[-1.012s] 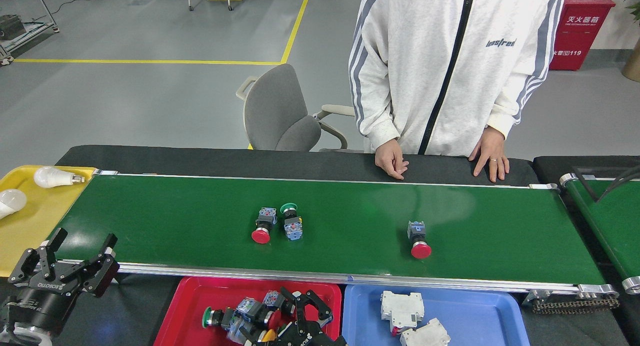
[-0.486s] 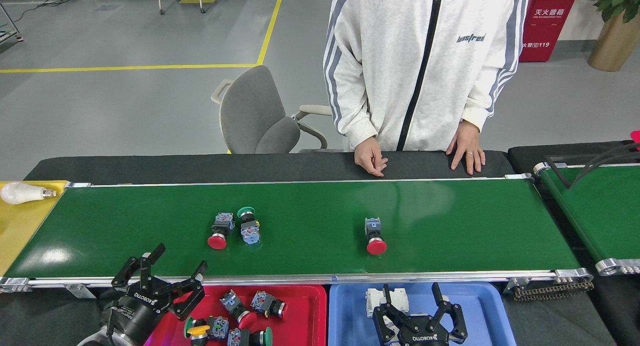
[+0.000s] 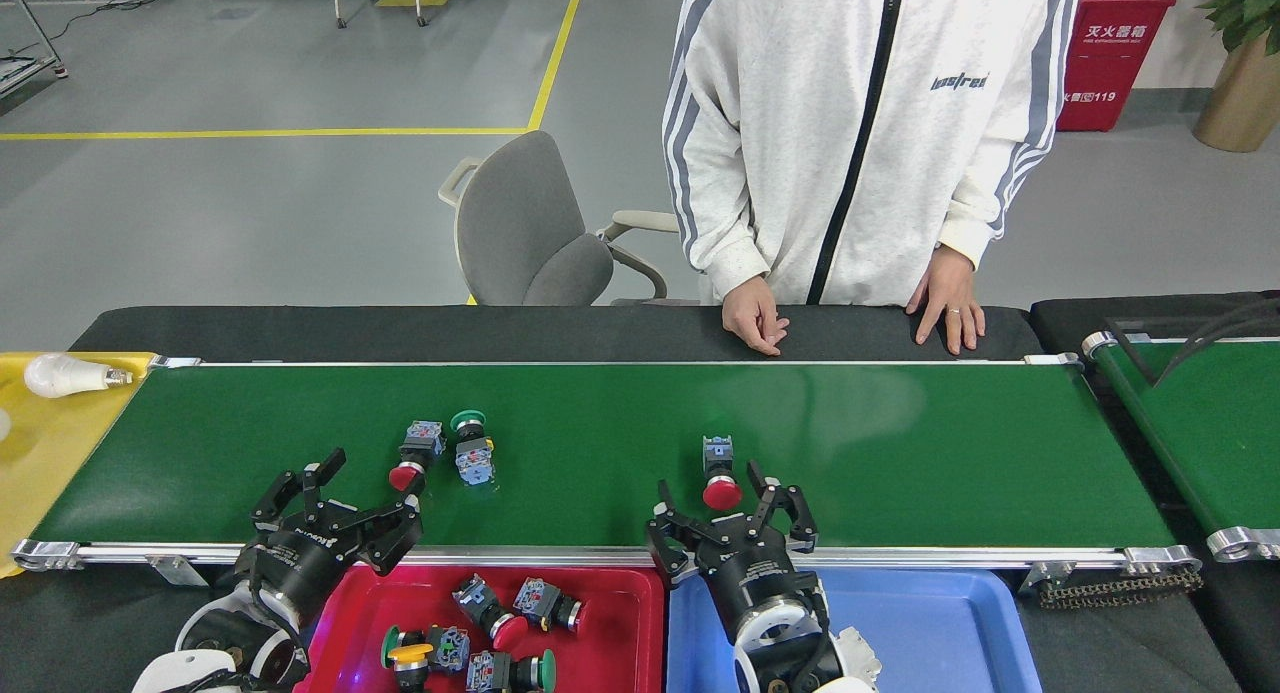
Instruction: Pick switch part from conveyor to tray
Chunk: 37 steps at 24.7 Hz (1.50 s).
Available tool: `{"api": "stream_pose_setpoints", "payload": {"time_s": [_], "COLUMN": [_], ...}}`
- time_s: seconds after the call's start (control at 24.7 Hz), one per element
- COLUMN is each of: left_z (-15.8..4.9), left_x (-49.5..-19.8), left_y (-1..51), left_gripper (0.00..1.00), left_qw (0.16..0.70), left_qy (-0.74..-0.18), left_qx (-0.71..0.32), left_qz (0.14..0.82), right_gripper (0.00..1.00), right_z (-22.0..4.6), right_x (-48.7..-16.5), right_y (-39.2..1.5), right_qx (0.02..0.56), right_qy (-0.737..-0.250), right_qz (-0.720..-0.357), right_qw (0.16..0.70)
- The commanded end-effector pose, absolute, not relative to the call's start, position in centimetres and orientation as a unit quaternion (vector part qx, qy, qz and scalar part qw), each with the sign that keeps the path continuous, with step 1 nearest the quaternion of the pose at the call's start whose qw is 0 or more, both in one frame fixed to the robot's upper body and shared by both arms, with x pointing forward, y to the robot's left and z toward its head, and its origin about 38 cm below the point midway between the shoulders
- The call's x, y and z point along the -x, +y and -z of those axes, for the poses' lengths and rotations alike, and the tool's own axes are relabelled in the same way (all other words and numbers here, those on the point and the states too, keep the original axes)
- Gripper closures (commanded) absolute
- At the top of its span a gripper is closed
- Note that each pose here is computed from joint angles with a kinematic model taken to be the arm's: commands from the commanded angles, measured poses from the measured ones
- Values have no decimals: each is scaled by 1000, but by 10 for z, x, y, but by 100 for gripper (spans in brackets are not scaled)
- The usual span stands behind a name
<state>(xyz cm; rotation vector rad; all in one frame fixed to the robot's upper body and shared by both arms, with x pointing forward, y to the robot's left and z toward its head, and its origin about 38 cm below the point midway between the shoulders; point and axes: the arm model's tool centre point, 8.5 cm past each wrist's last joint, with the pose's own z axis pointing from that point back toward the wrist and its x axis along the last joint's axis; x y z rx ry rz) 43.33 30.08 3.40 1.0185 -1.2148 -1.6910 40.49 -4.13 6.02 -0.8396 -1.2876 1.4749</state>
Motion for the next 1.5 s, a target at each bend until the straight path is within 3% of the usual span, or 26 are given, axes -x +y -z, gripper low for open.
{"api": "stream_pose_setpoints", "payload": {"time_s": [0.0,0.12,0.24,0.28,0.32,0.4,0.53,0.65,0.73,0.85,0.93,0.97,1.05,1.09,1.34,1.46], "left_z": [-43,-42,-37,-35,-34,-32,-28,-42,-48,-46,-41,-37,-34,-34,-48,-52], "left_x": [-446,-461,-472,-474,-473,-473,-467,-453,-427,-372,-340,-324,-302,-299,-304,-312], "left_y": [301,296,295,295,295,292,293,277,272,275,276,278,275,275,295,327], "left_gripper": [0,8,36,51,71,85,94,97,97,91,71,54,14,0,0,0], "left_qw": [397,411,426,427,429,431,427,371,326,272,270,273,276,277,306,393], "left_qy": [-482,-483,-477,-476,-477,-480,-482,-533,-559,-565,-561,-558,-558,-558,-564,-537], "left_qx": [-408,-400,-391,-389,-387,-383,-379,-347,-322,-291,-289,-286,-282,-283,-326,-416], "left_qz": [666,662,662,663,663,661,665,677,691,722,727,730,730,729,694,620], "right_gripper": [0,0,5,20,45,83,97,98,98,98,98,87,0,0,0,0], "right_z": [-65,-63,-57,-57,-56,-55,-59,-63,-71,-86,-89,-91,-88,-86,-86,-99], "right_x": [-416,-432,-442,-443,-443,-441,-442,-441,-438,-416,-387,-370,-338,-327,-318,-340], "right_y": [-37,-36,-38,-38,-37,-32,-30,-32,-31,-13,1,6,16,19,23,-2], "right_qx": [336,319,319,319,318,316,317,322,324,307,278,262,229,216,199,247], "right_qy": [-529,-527,-513,-512,-512,-512,-515,-520,-532,-569,-596,-610,-628,-633,-640,-638], "right_qz": [-611,-612,-621,-623,-626,-633,-632,-630,-625,-641,-661,-670,-686,-689,-690,-655], "right_qw": [484,496,500,499,495,487,484,479,471,414,361,332,287,277,271,321]}}
